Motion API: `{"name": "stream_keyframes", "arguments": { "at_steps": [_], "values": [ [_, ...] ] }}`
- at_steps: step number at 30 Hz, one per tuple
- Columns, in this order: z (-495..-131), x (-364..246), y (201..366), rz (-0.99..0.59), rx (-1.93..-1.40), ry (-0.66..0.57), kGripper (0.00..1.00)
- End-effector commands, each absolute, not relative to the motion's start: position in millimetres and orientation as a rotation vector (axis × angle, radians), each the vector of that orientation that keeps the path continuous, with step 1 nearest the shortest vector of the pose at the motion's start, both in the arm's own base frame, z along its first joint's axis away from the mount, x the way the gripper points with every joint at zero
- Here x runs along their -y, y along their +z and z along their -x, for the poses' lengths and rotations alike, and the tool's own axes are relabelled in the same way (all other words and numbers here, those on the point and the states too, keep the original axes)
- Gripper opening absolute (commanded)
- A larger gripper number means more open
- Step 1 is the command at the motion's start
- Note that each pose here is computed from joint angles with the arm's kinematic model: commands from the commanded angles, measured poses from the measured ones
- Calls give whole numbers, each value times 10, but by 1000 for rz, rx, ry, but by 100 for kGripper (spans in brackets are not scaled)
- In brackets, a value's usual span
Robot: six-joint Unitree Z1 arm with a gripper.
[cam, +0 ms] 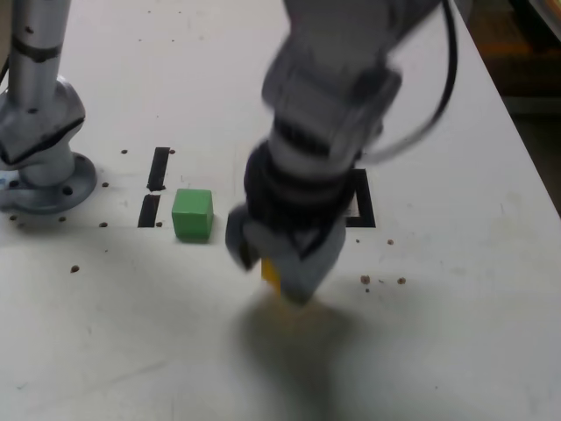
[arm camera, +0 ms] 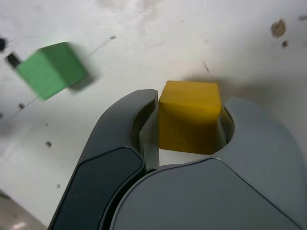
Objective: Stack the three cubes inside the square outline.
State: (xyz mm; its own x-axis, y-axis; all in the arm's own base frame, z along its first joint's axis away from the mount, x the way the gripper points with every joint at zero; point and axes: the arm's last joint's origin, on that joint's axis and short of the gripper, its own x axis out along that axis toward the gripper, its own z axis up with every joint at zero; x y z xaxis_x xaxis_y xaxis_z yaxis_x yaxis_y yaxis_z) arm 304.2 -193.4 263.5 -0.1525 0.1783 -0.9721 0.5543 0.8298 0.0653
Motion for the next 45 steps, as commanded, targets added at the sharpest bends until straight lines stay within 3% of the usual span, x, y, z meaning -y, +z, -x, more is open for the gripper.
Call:
{"name": "stream_keyframes", "arguments": {
  "at_steps": [1,4,8,12,25,45],
  "values": [
    [-3042,1826,2753,-525,-1756,-330,17],
    [-3078,1605,2990,-414,-1768,-249,16],
    [-3143,1313,3230,-303,-1715,-136,12],
    [-3240,1097,3305,-223,-1687,-58,10],
    [-3459,640,3100,-106,-1732,51,10],
    [-3628,398,2634,-15,-1741,55,10]
  ]
}}
